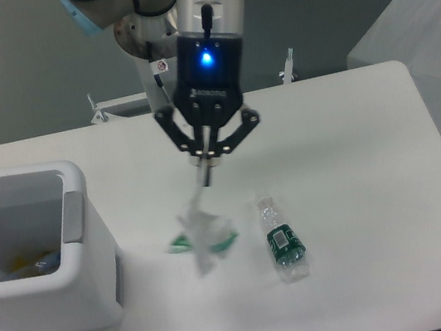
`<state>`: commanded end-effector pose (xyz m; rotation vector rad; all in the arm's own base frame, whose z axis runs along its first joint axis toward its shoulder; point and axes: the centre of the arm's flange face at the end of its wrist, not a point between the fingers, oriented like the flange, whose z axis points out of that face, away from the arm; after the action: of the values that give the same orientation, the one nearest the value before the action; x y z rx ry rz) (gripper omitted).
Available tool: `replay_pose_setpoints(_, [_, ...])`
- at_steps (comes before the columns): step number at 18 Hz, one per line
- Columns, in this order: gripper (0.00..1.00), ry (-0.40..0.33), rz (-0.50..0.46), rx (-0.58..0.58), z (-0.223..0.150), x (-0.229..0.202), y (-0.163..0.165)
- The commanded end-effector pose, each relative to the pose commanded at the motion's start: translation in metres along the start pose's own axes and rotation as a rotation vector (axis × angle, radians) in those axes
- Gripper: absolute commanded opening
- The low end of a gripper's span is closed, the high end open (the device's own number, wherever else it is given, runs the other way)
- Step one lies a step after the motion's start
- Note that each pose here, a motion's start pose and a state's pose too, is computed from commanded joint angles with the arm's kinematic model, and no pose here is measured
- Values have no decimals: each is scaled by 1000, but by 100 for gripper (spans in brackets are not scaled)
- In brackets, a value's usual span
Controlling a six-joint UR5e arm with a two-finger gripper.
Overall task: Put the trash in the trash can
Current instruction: 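Lift the bag and carry it over the white trash bin, then lower the bag into the bin and open the gripper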
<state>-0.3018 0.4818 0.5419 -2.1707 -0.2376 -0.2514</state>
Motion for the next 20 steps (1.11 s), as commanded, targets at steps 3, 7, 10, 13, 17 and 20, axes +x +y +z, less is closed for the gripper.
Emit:
replay_pose_setpoints(3, [4, 153, -23, 36, 11, 27, -2])
replay_pose_setpoints(7, [4, 237, -24, 11, 32, 56, 11])
replay_pose_setpoints(10, [4, 281, -10, -23, 52, 77, 20])
replay_pose_setpoints(13, [4, 306, 2, -37, 60, 94, 22])
replay_pose_setpoints(17, [4, 338, 18, -64, 72, 114, 33])
replay_pose_setpoints(20, [4, 360, 16, -103, 91, 122, 50])
